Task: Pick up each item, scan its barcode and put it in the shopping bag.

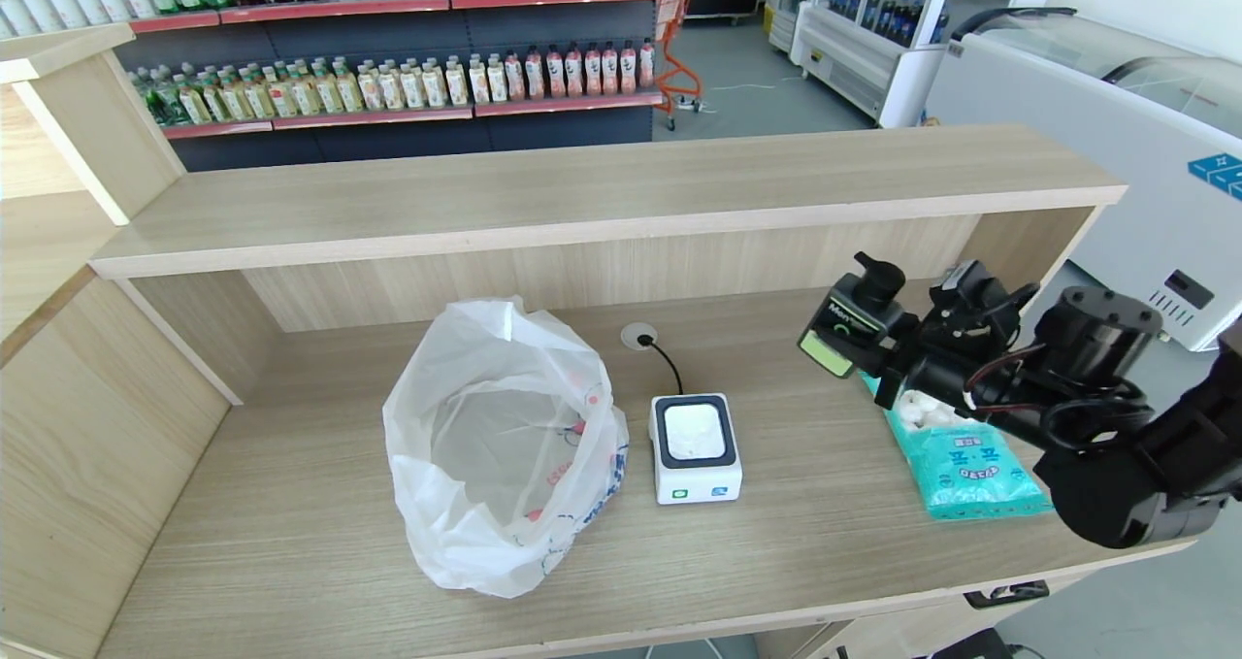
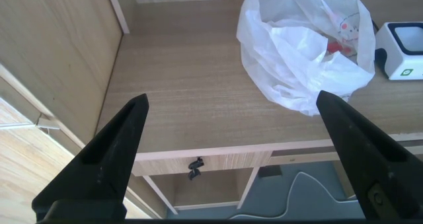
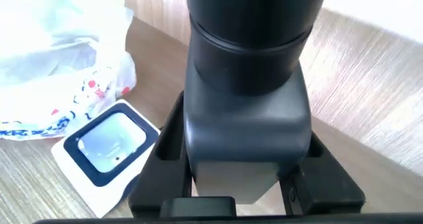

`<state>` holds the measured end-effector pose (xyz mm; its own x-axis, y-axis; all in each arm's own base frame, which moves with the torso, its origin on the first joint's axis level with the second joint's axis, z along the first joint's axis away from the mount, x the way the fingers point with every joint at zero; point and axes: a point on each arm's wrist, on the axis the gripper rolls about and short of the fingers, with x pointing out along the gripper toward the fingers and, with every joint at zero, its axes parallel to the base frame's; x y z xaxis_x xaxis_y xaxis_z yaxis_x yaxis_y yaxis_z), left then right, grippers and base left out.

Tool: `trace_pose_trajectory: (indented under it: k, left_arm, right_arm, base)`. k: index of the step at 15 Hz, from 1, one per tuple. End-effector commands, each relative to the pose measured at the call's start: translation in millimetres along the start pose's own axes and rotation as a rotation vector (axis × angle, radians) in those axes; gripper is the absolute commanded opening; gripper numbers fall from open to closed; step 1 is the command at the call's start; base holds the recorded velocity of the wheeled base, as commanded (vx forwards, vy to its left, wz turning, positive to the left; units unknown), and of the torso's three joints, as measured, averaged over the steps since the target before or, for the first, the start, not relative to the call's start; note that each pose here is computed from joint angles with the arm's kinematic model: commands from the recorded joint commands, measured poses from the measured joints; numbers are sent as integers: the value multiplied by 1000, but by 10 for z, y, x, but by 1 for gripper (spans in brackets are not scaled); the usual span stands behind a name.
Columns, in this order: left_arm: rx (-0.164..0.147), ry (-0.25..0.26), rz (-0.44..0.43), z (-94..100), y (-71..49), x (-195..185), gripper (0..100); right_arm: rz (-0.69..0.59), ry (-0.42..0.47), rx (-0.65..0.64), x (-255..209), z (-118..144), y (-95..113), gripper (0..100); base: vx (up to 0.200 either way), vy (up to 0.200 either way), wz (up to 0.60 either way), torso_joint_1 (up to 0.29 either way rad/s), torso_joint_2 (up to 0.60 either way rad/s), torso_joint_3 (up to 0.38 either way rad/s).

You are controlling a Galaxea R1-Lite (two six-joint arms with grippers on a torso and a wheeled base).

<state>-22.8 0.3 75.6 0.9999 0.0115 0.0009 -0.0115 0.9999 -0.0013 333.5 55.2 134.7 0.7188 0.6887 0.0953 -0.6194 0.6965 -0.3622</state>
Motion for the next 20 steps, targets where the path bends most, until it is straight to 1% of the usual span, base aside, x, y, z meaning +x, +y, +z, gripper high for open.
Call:
trace_pose_trajectory:
  k: [1, 2, 4, 7, 8, 9, 10, 12, 13, 14, 15, 17, 18, 19, 20]
  left_arm:
    - [0, 1, 1, 1, 0, 1, 100]
    - [0, 1, 1, 1, 0, 1, 100]
    - [0, 1, 1, 1, 0, 1, 100]
    - [0, 2, 1, -1, 0, 1, 100]
    - [0, 1, 1, 1, 0, 1, 100]
    - [0, 1, 1, 1, 0, 1, 100]
    - [0, 1, 1, 1, 0, 1, 100]
    - [0, 1, 1, 1, 0, 1, 100]
    - [0, 1, 1, 1, 0, 1, 100]
    - [0, 1, 1, 1, 0, 1, 100]
    - [0, 1, 1, 1, 0, 1, 100]
    - [0, 1, 1, 1, 0, 1, 100]
    - [0, 1, 1, 1, 0, 1, 100]
    - [0, 1, 1, 1, 0, 1, 100]
    - [0, 1, 1, 1, 0, 1, 100]
  right_arm:
    - [-6, -105, -208, -168, 527, 76, 0]
    - [-20, -127, -324, -205, 628, 77, 0]
    - [-33, -173, -502, -250, 815, 124, 0]
    - [-73, -197, -800, -412, 1136, 150, 0]
    - [-90, -209, -869, -487, 1244, 168, 0]
    - [-111, -243, -976, -504, 1334, 150, 0]
    - [-110, -271, -1028, -527, 1377, 139, 0]
    - [-47, -435, -1179, -607, 1559, 213, 0]
    - [-30, -483, -1228, -628, 1579, 238, 0]
    - [-2, -571, -1324, -683, 1612, 320, 0]
    - [-22, -647, -1404, -679, 1687, 360, 0]
    - [-42, -710, -1493, -675, 1766, 376, 0]
    - [-78, -793, -1666, -661, 1872, 357, 0]
    - [-77, -824, -1728, -651, 1854, 381, 0]
    - [-90, -831, -1766, -650, 1843, 396, 0]
  base:
    - [0, 0, 0, 0, 0, 0]
    - [0, 0, 0, 0, 0, 0]
    - [0, 0, 0, 0, 0, 0]
    - [0, 0, 0, 0, 0, 0]
    - [0, 0, 0, 0, 0, 0]
    - [0, 0, 0, 0, 0, 0]
    - [0, 0, 0, 0, 0, 0]
    - [0, 0, 0, 0, 0, 0]
    - [0, 0, 0, 0, 0, 0]
    - [0, 0, 0, 0, 0, 0]
    - [0, 0, 0, 0, 0, 0]
    - [0, 0, 0, 0, 0, 0]
    - [0, 0, 0, 0, 0, 0]
    - [0, 0, 0, 0, 0, 0]
    - [0, 0, 0, 0, 0, 0]
